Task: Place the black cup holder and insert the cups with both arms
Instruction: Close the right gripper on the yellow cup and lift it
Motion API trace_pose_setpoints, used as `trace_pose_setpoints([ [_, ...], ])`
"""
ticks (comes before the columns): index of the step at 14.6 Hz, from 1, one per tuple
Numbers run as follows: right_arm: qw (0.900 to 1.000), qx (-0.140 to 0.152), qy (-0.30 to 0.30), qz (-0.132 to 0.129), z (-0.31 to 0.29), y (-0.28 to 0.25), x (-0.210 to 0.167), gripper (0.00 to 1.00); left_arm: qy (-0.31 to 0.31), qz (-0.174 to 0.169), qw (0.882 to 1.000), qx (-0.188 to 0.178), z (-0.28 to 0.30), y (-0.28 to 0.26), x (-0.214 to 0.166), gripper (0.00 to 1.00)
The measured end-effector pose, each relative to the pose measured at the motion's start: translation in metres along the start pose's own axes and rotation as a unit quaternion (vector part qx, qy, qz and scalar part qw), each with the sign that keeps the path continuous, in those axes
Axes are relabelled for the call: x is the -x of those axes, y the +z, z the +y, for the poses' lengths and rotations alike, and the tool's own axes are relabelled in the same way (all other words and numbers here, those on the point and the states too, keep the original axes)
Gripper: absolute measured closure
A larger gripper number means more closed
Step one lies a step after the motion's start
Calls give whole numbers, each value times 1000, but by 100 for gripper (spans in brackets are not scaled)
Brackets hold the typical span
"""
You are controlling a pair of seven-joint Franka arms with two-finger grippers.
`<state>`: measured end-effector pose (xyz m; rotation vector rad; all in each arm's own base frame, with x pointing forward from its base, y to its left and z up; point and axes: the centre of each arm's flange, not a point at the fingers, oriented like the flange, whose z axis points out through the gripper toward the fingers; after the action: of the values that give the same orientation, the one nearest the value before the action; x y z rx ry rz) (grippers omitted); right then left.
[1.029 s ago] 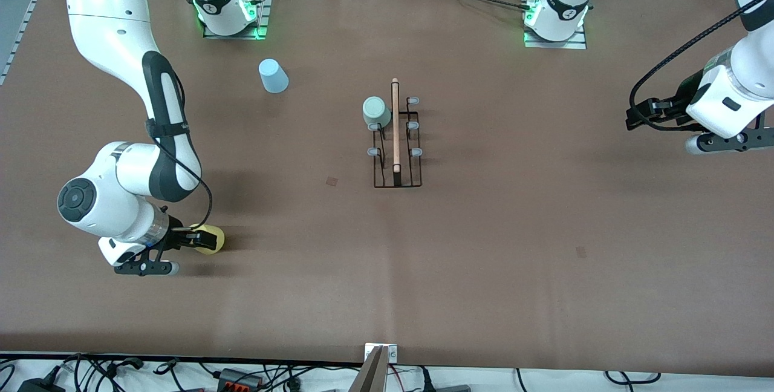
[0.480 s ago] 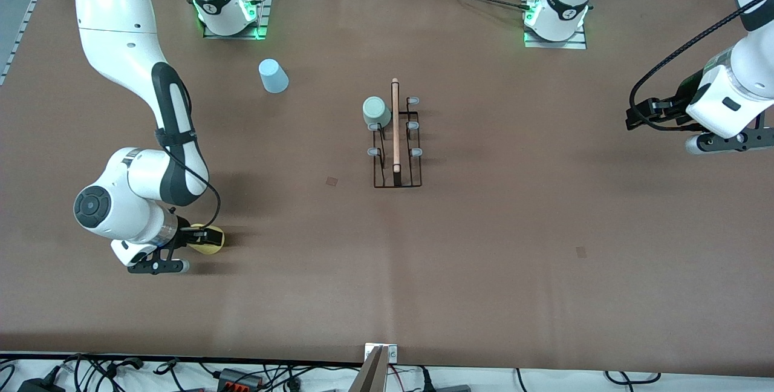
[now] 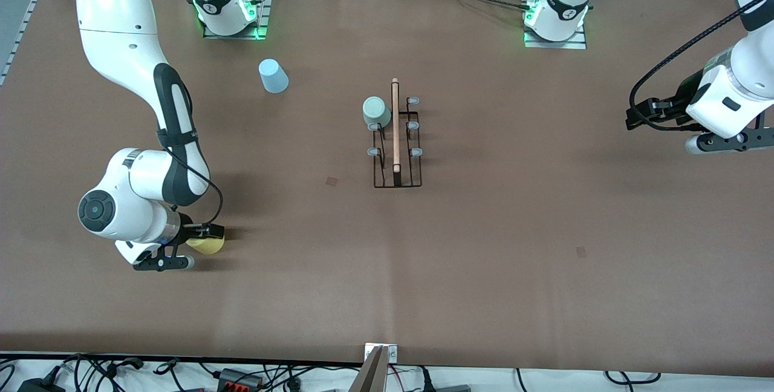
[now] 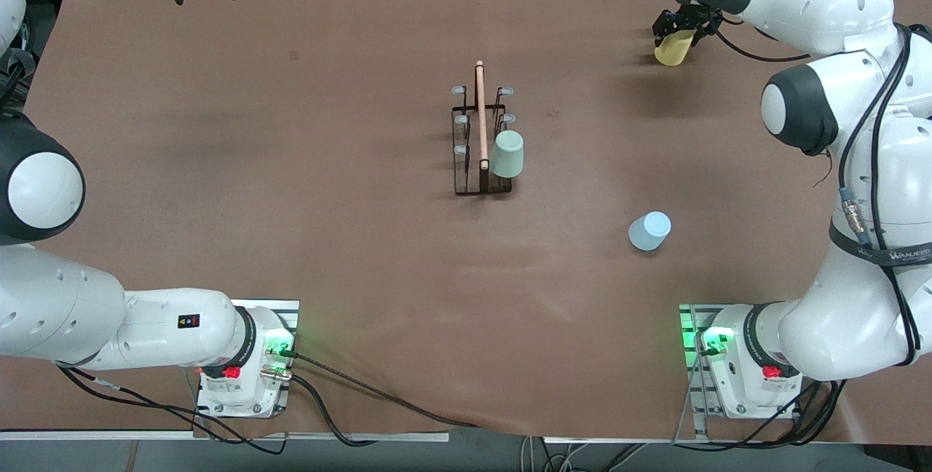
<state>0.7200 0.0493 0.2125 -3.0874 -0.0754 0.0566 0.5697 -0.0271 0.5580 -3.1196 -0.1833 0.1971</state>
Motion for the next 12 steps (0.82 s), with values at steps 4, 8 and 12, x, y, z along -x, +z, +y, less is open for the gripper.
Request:
trace_pose_setpoints([
  [4, 1000, 3, -3, 1, 0, -3, -1, 0, 0, 0, 1000, 0, 0, 0, 0, 0],
  [8, 1000, 5, -7, 11, -1, -13, -7, 0, 0, 0, 1000, 0, 0, 0, 0, 0],
  [12, 1000, 5, -8, 15, -3, -17, -9, 0, 0, 0, 1000, 0, 0, 0, 0, 0],
])
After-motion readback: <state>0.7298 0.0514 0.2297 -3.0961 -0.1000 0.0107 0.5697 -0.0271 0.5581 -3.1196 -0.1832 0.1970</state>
